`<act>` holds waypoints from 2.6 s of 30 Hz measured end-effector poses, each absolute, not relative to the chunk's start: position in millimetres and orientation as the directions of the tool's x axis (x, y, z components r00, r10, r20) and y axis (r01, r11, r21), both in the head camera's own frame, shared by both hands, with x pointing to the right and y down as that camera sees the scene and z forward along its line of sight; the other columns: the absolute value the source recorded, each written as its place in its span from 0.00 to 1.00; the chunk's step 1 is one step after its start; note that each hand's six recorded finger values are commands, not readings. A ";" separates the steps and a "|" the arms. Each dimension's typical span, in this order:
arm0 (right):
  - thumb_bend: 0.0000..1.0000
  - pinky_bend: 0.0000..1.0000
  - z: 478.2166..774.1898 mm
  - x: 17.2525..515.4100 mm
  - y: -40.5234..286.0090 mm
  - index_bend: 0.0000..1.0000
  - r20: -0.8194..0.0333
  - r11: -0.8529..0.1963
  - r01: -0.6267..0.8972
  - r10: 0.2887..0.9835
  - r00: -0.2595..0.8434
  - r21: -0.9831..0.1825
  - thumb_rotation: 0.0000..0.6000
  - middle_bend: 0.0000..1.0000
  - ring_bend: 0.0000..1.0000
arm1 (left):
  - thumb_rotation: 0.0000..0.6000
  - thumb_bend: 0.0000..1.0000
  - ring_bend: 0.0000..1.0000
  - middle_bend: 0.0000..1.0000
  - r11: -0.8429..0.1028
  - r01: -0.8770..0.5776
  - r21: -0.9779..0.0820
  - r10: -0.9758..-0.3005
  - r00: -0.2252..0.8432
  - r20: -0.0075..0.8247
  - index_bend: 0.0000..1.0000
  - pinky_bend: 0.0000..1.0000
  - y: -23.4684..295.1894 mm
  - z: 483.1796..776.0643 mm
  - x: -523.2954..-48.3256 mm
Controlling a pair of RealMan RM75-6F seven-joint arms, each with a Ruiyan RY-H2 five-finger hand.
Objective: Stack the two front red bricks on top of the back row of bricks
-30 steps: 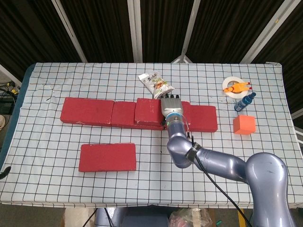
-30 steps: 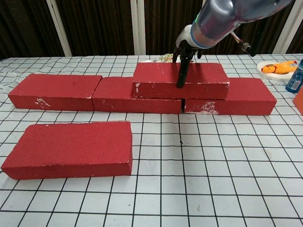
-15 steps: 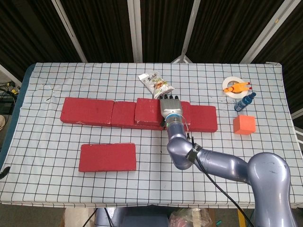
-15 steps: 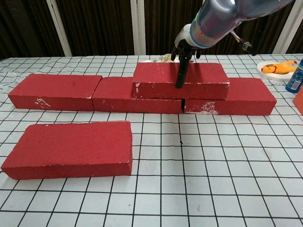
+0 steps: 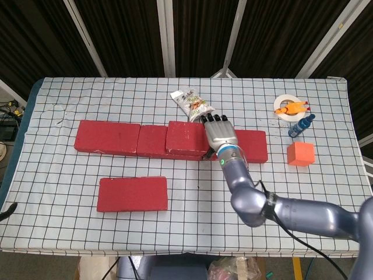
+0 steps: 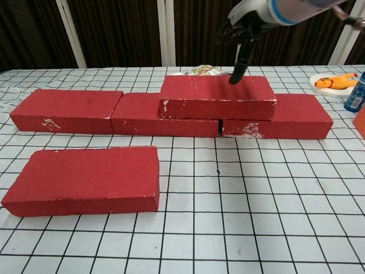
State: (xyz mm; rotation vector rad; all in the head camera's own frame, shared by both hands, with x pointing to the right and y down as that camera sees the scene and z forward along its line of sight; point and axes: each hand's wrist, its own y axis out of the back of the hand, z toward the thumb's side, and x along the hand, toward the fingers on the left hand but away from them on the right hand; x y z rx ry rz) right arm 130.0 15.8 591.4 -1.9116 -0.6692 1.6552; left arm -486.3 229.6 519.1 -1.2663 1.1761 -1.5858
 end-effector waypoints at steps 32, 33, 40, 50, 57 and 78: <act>0.18 0.00 533.5 391.2 249.0 0.02 -0.511 -0.492 0.254 0.860 -0.007 -0.832 1.00 0.00 0.00 | 1.00 0.00 0.00 0.00 -0.489 -0.013 -0.872 -0.872 0.035 0.488 0.01 0.03 227.6 548.1 -385.4; 0.18 0.00 534.7 391.0 251.3 0.02 -0.510 -0.491 0.257 0.860 -0.007 -0.832 1.00 0.00 0.00 | 1.00 0.00 0.00 0.00 -0.501 -0.010 -0.865 -0.865 0.039 0.501 0.01 0.03 226.9 549.7 -381.7; 0.18 0.00 534.3 390.0 255.2 0.02 -0.495 -0.478 0.250 0.869 -0.003 -0.842 1.00 0.00 0.00 | 1.00 0.00 0.00 0.00 -0.576 0.001 -0.817 -0.816 0.065 0.575 0.00 0.03 218.8 562.0 -355.1; 0.18 0.00 536.0 390.1 256.3 0.02 -0.503 -0.488 0.244 0.864 -0.001 -0.838 1.00 0.00 0.00 | 1.00 0.00 0.00 0.00 -0.660 0.049 -0.749 -0.743 0.106 0.661 0.00 0.03 207.9 591.8 -312.4; 0.18 0.00 537.4 392.5 255.8 0.02 -0.510 -0.492 0.245 0.860 -0.011 -0.836 1.00 0.00 0.00 | 1.00 0.00 0.00 0.00 -0.690 0.037 -0.723 -0.710 0.160 0.686 0.00 0.03 206.9 610.0 -273.8; 0.18 0.00 540.0 396.7 254.5 0.02 -0.520 -0.497 0.252 0.853 -0.034 -0.831 1.00 0.00 0.00 | 1.00 0.00 0.00 0.02 -0.711 0.100 -0.696 -0.676 0.174 0.716 0.01 0.03 206.2 639.5 -230.6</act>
